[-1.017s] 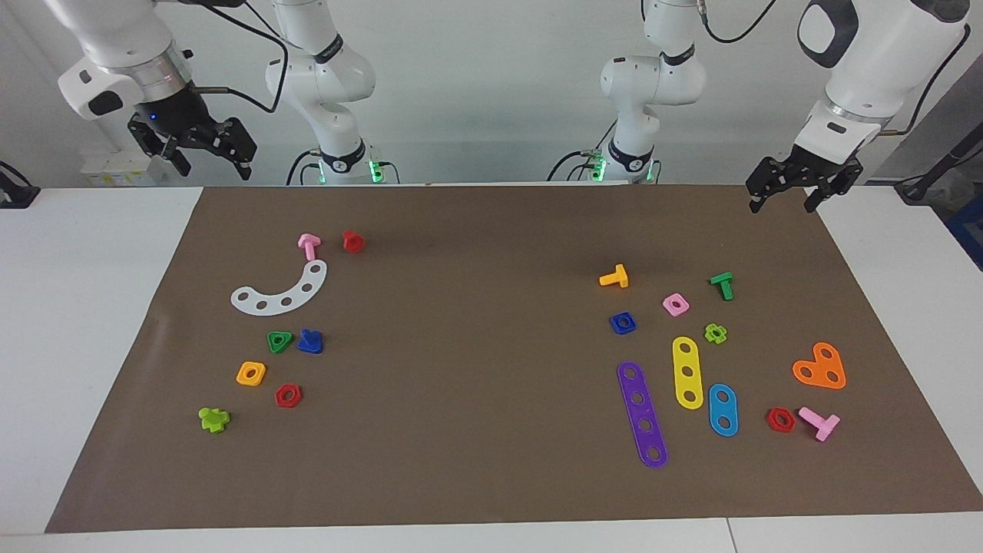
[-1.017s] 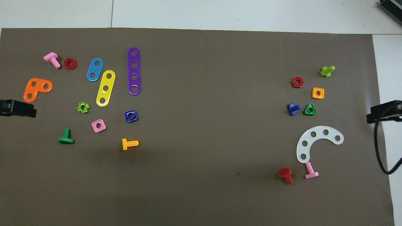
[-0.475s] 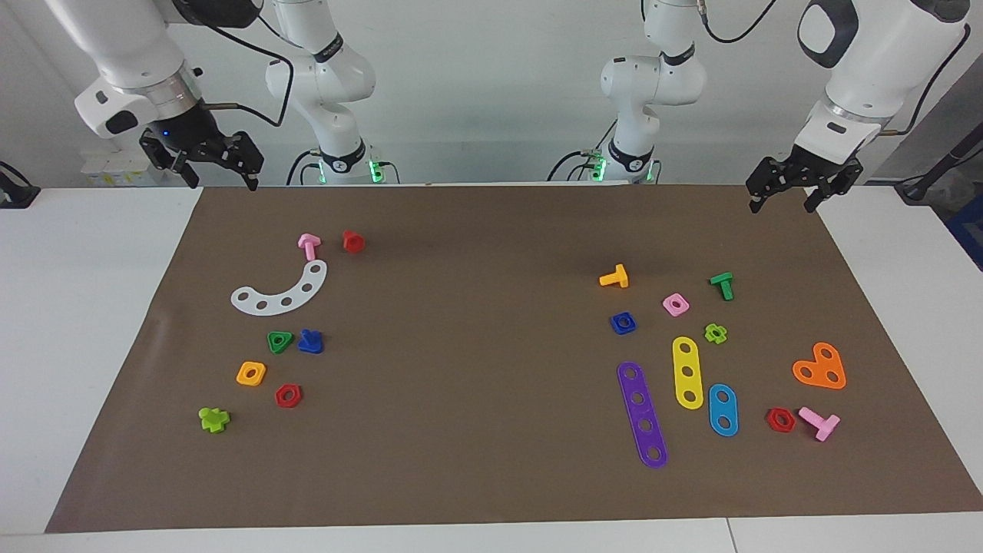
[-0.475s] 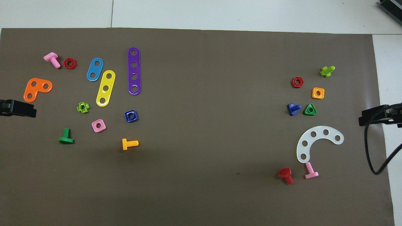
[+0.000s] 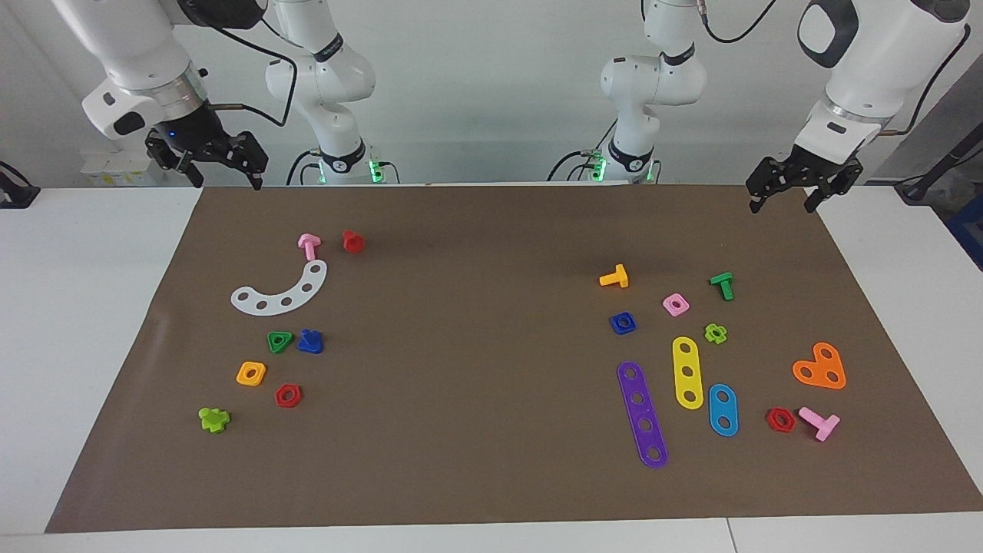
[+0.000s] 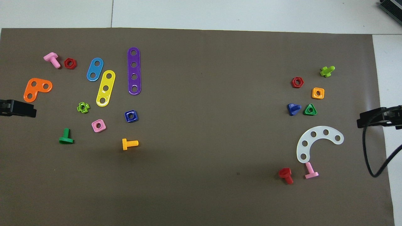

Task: Unscrew and place screws in storage area

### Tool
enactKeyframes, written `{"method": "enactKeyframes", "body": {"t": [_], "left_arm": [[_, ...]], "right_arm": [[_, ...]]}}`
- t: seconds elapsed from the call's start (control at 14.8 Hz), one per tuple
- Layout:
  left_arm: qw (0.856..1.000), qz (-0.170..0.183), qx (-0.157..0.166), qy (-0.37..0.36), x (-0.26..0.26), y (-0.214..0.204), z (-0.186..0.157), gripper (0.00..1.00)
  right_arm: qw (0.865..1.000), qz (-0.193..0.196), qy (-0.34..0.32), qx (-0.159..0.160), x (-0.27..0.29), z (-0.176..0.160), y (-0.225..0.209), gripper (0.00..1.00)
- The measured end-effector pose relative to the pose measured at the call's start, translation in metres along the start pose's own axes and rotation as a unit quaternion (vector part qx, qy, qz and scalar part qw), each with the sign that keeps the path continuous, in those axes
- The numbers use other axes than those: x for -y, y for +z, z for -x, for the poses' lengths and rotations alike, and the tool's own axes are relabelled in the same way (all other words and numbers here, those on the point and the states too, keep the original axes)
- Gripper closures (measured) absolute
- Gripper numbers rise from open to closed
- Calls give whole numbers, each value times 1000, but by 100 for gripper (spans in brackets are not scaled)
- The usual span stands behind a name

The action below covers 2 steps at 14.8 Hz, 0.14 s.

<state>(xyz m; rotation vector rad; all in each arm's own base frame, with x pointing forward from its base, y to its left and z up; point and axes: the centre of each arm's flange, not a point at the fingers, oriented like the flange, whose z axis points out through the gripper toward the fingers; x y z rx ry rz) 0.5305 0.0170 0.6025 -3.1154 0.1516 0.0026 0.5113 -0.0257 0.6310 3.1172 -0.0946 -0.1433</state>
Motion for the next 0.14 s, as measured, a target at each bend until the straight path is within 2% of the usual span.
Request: {"method": "enactKeyframes", "body": {"t": [0.14], "left_arm": [[1000,0,0,0,0,0,0,0]], "right_arm": [[1000,0,0,-2,0,1,-1,0]]}}
